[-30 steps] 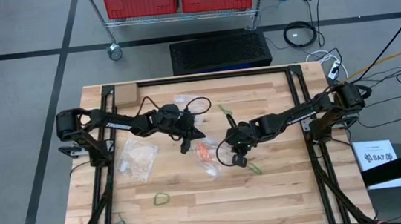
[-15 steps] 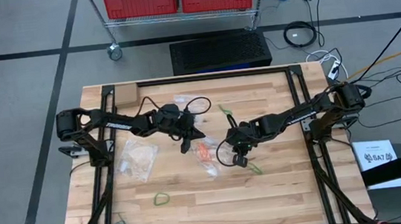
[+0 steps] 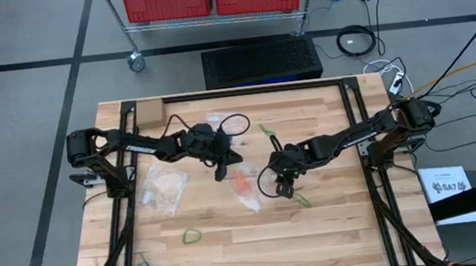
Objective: Sort rubber bands
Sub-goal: Close the right transparent zip bag
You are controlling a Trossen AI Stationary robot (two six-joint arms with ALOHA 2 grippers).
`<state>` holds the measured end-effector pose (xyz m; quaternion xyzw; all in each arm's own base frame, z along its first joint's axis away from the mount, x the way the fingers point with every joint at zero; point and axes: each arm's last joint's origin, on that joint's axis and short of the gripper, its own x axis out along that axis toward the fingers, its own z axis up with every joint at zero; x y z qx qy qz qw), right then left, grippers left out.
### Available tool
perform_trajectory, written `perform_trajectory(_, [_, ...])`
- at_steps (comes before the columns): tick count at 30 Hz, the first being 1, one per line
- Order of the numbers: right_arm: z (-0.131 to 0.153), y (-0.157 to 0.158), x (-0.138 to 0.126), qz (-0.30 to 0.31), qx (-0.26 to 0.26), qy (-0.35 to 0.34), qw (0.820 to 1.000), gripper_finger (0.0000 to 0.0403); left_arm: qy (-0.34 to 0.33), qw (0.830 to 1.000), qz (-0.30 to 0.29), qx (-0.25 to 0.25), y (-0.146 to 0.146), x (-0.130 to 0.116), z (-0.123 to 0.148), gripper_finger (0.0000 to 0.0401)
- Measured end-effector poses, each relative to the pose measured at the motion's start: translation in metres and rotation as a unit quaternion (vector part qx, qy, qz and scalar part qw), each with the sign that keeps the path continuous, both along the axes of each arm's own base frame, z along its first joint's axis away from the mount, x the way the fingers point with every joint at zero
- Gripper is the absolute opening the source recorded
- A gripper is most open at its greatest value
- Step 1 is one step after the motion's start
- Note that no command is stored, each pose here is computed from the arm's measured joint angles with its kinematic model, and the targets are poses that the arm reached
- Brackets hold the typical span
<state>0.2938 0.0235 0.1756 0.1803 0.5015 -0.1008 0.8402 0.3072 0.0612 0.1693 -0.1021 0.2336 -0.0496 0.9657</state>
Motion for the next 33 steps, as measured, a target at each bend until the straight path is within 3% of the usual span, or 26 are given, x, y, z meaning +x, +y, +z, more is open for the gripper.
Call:
perform_trajectory(4, [0.004, 0.000, 0.001, 0.014, -0.005, -0.017, 1.000, 0.0170, 0.001, 1.000, 0.004, -0.008, 0.000, 0.000, 0.000, 0.0081])
perform_trajectory(8, [0.003, 0.001, 0.013, 0.024, -0.008, -0.064, 0.998, 0.0161, 0.001, 1.000, 0.014, -0.005, 0.001, 0.000, 0.000, 0.0103])
perform_trajectory(11, [-0.003, 0.001, 0.026, 0.030, -0.019, -0.108, 0.994, 0.0123, 0.005, 0.999, 0.038, 0.003, 0.004, -0.002, 0.002, 0.0087])
perform_trajectory(15, [-0.021, -0.001, 0.042, 0.028, -0.029, -0.130, 0.991, 0.0035, 0.005, 0.999, 0.051, 0.006, 0.010, -0.011, 0.016, 0.0026])
perform_trajectory(17, [-0.034, 0.000, 0.045, 0.026, -0.028, -0.117, 0.992, 0.0011, 0.010, 0.998, 0.059, 0.008, 0.012, -0.018, 0.024, 0.0008])
perform_trajectory(21, [-0.052, 0.001, 0.042, 0.021, -0.008, -0.069, 0.997, 0.0008, -0.007, 0.997, 0.072, 0.023, 0.013, -0.032, 0.039, 0.0004])
perform_trajectory(27, [-0.046, 0.001, 0.026, 0.026, -0.015, 0.004, 1.000, 0.0001, -0.031, 0.996, 0.077, 0.025, 0.007, -0.055, 0.043, 0.0003])
perform_trajectory(33, [-0.034, -0.017, -0.014, 0.011, -0.094, 0.164, 0.982, 0.0000, -0.033, 0.996, 0.079, 0.017, 0.001, -0.073, 0.040, 0.0002])
